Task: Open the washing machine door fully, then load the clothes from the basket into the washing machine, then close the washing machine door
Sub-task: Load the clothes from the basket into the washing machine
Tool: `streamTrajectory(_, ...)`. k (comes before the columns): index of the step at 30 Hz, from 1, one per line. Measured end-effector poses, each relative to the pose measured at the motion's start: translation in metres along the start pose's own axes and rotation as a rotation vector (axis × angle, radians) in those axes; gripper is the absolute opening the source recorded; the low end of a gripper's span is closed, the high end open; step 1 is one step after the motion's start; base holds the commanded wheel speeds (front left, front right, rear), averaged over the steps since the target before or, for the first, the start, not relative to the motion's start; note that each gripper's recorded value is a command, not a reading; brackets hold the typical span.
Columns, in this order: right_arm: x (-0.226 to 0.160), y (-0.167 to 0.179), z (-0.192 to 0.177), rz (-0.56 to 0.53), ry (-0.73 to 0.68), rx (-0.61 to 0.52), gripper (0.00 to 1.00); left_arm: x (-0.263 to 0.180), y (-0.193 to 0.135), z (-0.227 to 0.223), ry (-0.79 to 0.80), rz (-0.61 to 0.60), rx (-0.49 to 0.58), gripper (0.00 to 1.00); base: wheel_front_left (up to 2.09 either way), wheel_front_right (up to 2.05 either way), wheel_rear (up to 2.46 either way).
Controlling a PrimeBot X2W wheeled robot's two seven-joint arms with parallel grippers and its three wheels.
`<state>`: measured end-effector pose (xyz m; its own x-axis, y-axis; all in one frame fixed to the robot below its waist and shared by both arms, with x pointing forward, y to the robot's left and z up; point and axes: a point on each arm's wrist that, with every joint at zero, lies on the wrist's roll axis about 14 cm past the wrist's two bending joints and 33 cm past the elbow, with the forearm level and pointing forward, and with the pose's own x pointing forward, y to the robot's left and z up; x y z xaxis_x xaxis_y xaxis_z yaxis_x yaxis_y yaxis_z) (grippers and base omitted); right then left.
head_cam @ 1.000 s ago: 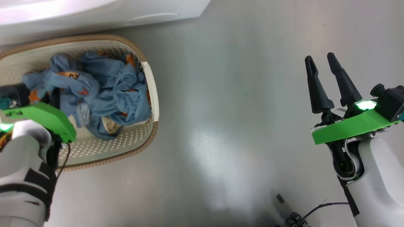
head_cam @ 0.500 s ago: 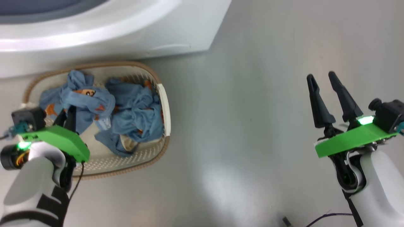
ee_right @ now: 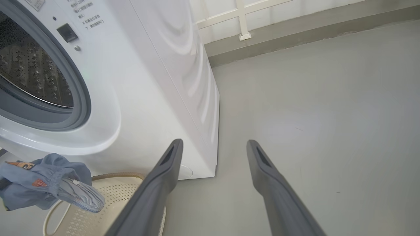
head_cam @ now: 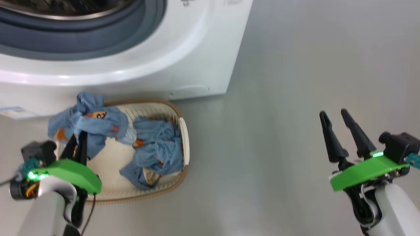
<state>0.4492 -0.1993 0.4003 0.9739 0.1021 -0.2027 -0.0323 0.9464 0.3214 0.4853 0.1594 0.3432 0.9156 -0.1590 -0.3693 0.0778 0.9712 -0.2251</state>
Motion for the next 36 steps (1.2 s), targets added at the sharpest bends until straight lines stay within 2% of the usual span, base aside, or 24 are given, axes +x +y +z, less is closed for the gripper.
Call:
streamTrajectory(14,-0.051,0.008,0.023,0.012,-0.051,0.000,1.00,-0.076,-0.015,0.056,-0.217,-0.010,0.012,0.00,0.00,0.00,0.00)
streamTrajectory(29,-0.086,0.014,0.031,0.025,-0.088,-0.002,1.00,-0.151,-0.003,0.068,-0.333,0.050,0.030,0.00,0.00,0.00,0.00)
streamTrajectory(36,-0.086,0.020,0.031,0.041,-0.089,-0.002,1.00,-0.164,0.002,0.071,-0.361,0.074,0.019,0.00,0.00,0.00,0.00)
